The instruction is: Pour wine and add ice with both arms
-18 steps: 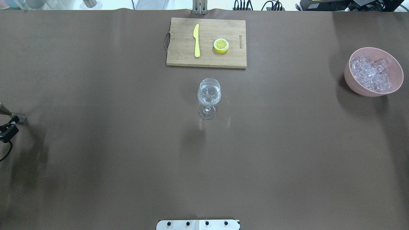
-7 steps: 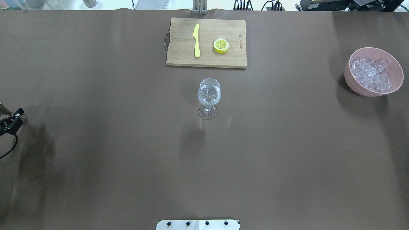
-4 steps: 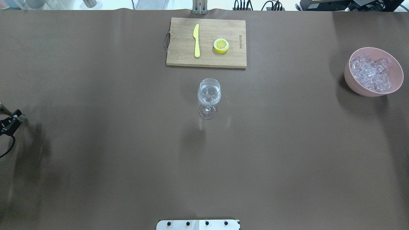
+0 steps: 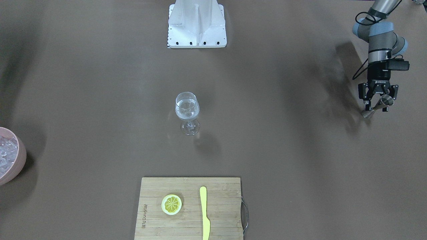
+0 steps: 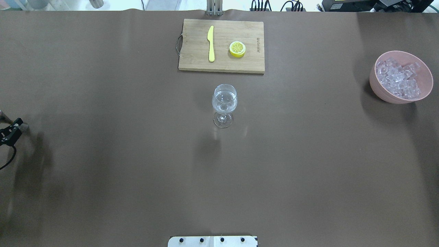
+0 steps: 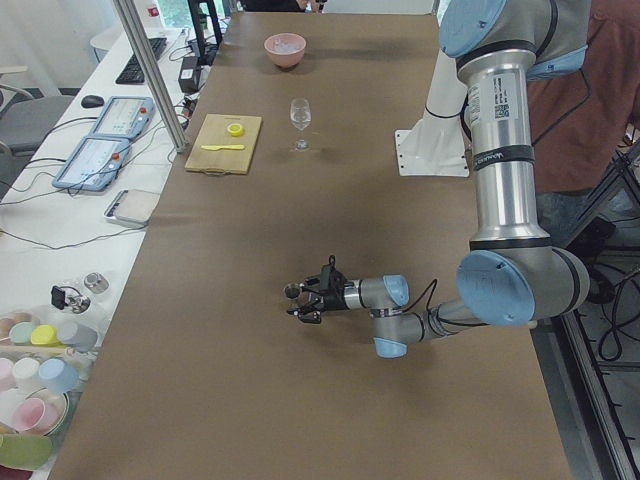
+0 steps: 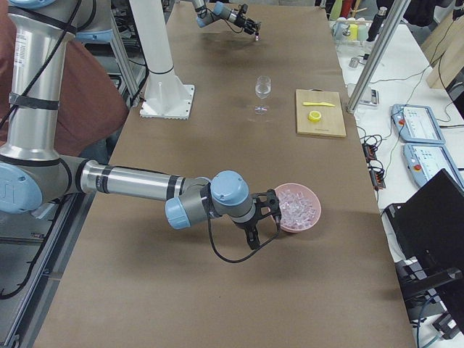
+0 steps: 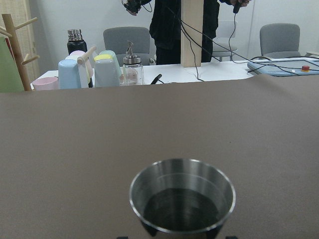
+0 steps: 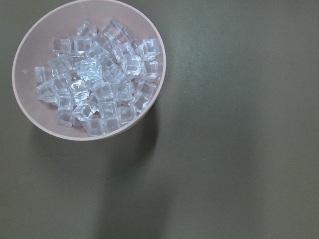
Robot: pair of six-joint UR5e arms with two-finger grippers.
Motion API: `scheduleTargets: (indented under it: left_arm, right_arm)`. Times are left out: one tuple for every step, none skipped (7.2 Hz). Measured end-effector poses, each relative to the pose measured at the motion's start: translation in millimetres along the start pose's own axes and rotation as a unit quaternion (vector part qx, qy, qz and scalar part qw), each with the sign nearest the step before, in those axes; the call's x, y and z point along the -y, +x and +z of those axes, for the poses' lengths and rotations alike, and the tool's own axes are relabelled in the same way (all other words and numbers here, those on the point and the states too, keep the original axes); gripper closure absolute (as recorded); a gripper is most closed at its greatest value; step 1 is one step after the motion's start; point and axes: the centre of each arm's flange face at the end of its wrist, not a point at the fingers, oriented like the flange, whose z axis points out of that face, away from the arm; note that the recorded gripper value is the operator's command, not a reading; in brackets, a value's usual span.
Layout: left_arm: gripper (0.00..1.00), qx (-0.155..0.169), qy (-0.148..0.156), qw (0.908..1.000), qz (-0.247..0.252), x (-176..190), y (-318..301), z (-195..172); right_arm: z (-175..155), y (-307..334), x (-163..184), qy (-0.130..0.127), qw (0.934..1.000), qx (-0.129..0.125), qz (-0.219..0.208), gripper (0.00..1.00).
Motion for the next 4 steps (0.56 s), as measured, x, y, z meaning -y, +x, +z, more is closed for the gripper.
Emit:
scheduleTargets:
  left_arm:
    - [0.28, 0.000, 0.000, 1.0000, 0.000, -0.3, 0.7, 0.5]
    - [0.32, -0.001, 0.000, 1.0000, 0.000, -0.5, 1.7, 1.0]
    - [0.58, -0.001, 0.000, 1.0000, 0.000, -0.9, 1.6, 1.2]
    - [0.85, 0.000, -0.001, 1.0000, 0.000, -1.1, 0.9, 1.2]
  right_arm:
    - [0.0, 0.0, 0.0, 0.000, 1.0000, 0.000, 0.000, 0.00]
    - [0.1, 0.0, 0.0, 0.000, 1.0000, 0.000, 0.000, 0.00]
    - [0.0, 0.1, 0.0, 0.000, 1.0000, 0.000, 0.000, 0.00]
    - [0.0, 0.0, 0.0, 0.000, 1.0000, 0.000, 0.000, 0.00]
